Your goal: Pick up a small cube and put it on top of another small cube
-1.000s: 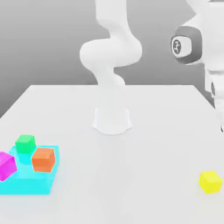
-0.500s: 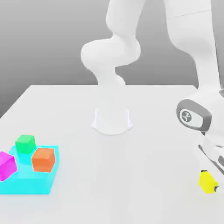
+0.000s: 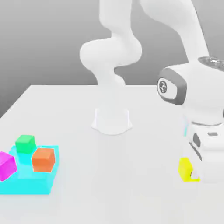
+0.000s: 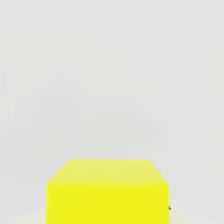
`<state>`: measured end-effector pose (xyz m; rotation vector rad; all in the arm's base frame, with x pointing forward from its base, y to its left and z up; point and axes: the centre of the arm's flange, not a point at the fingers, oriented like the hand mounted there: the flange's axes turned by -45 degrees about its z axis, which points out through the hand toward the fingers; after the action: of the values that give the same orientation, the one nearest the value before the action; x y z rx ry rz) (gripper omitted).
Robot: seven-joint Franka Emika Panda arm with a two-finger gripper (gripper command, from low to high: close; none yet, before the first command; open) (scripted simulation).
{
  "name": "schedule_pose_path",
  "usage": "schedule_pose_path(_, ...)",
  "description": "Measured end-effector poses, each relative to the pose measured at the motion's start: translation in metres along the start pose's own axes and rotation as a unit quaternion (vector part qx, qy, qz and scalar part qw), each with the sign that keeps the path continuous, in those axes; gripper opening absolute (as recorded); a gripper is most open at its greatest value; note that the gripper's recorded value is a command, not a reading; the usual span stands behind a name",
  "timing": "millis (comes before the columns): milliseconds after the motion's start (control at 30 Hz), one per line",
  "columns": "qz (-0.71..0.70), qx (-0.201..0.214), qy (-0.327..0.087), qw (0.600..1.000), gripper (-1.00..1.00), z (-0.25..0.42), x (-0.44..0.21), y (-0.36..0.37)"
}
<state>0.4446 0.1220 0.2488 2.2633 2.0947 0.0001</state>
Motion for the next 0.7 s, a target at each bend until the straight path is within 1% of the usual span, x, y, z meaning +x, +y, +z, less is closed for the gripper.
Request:
schedule_pose_path(100,0.090,-0.001,-0.009,0.996,-1.00,-0.021,-0.118,0.016)
schedule_pose_path(200,0.144,0.001,-0.013,0.990,-1.00,-0.038,-0.201,0.004)
schedule_pose_path(300,0.200,0.007,-0.012,0.980,-1.00,-0.048,-0.277,-0.024)
schedule_pose_path(433,0.283,0.018,-0.003,0.959,-1.00,-0.052,-0.371,-0.086)
schedule_pose_path(533,0.334,0.027,0.011,0.942,-1.00,-0.045,-0.418,-0.136)
schedule_pose_path(633,0.342,0.031,0.022,0.939,-1.00,-0.020,-0.423,-0.144)
schedule_pose_path(700,0.343,0.031,0.022,0.938,-1.00,-0.003,-0.423,-0.146)
